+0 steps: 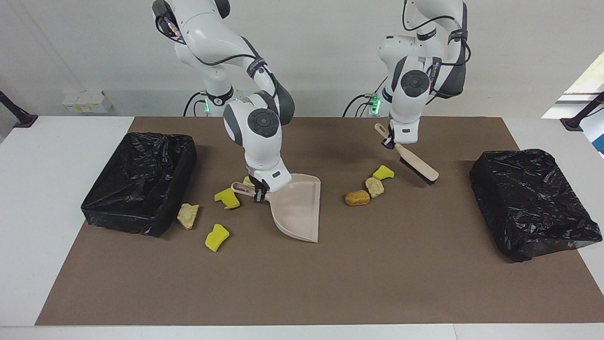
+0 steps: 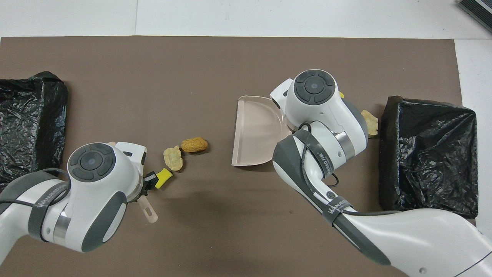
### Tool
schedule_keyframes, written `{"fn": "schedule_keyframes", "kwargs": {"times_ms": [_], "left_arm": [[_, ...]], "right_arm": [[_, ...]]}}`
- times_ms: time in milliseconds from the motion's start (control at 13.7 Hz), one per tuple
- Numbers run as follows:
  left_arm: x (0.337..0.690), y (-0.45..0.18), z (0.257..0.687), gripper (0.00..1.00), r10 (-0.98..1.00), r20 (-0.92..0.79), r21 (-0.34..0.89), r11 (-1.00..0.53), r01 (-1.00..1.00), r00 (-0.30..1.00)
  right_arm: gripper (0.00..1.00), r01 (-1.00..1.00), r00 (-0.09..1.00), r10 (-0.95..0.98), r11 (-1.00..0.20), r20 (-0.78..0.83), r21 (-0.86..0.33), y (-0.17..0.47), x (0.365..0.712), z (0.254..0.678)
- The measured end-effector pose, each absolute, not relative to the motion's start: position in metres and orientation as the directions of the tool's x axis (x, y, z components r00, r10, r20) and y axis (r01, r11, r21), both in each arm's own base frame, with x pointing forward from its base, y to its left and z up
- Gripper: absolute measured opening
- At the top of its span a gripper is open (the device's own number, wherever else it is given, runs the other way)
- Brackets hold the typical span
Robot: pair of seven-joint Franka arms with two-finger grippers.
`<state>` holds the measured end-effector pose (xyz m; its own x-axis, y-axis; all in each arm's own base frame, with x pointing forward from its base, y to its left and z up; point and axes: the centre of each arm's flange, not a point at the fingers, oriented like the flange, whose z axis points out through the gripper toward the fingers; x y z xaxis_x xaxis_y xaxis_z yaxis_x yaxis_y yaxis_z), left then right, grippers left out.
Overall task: Sweep and dump trash in bin
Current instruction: 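Sweep the potatoes and sponge toward the dustpan with the left gripper's brush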
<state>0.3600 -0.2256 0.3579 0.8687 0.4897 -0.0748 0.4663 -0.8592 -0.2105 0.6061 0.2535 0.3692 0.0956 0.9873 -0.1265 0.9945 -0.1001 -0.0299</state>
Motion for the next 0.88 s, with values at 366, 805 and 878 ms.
{"fn": "schedule_keyframes", "kwargs": {"times_ms": [366,805,878], "left_arm": [[0.381,-0.238,0.341,0.26,0.329,-0.072,-0.125,-0.94,0.318,0.942],[0.424,-0.242,0.348,0.26,0.163,-0.071,-0.009,-0.987,0.163,0.984],[0.426,-0.248,0.346,0.26,0.151,-0.067,0.004,-0.988,0.152,0.986]], "right_arm": [[0.32,0.996,0.083,0.989,-0.087,-0.123,-0.026,0.259,0.602,0.364],[0.32,0.995,0.091,0.989,-0.094,-0.121,-0.018,0.26,0.598,0.361],[0.32,0.995,0.093,0.988,-0.096,-0.121,-0.018,0.26,0.598,0.36]]}}
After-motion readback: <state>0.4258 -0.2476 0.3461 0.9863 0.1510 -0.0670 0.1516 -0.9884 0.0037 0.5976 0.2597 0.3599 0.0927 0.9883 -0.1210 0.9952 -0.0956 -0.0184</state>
